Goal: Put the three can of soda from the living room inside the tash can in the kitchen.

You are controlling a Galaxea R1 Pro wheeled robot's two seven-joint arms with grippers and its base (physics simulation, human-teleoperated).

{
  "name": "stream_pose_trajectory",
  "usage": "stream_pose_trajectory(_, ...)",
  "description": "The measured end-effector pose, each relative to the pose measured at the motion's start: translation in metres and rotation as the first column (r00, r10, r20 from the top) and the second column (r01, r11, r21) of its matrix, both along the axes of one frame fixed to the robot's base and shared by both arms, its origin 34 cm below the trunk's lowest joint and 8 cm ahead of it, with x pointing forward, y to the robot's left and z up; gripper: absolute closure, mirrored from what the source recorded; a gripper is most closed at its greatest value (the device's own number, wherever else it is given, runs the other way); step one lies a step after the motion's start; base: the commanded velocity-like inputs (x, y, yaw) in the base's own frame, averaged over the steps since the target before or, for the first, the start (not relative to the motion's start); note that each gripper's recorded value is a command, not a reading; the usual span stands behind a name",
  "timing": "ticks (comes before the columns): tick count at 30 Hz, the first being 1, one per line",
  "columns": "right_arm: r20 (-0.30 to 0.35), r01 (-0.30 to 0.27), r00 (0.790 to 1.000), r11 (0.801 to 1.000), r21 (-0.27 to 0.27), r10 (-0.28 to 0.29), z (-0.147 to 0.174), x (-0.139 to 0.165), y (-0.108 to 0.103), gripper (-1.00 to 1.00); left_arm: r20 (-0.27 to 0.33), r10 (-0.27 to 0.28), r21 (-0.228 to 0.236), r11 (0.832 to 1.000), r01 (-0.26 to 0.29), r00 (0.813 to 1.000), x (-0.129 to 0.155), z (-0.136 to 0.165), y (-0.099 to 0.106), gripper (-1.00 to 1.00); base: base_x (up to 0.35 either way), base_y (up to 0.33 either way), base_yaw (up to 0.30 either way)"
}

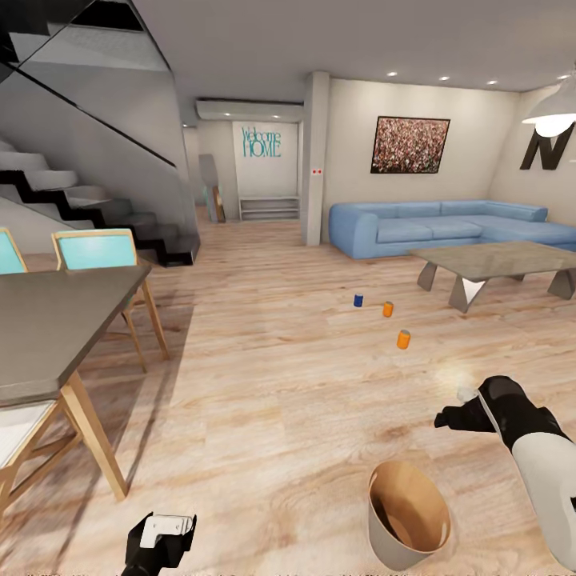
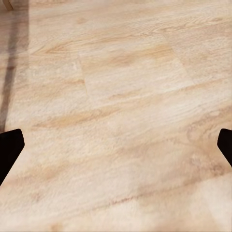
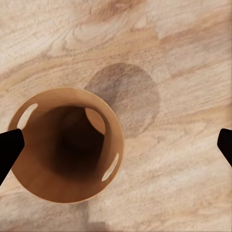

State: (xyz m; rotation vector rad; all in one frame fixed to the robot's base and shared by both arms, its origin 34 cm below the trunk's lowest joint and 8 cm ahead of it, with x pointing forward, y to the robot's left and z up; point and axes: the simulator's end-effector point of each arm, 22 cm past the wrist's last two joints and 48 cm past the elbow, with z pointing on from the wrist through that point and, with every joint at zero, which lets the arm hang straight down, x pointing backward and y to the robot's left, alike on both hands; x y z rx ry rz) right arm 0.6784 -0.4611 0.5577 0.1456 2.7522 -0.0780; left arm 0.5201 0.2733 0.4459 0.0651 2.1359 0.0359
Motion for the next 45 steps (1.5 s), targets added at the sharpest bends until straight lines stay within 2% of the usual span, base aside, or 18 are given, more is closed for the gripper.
stream_pose_trajectory(45, 0.005, -0.005, 1.000, 1.000, 0.001, 0.005, -0.100, -0.024, 0.002, -1.00, 0.004, -0.003, 0.001, 1.000, 0.003, 1.000, -0.024, -0.099, -0.001, -1.00, 0.000, 0.000, 0.000)
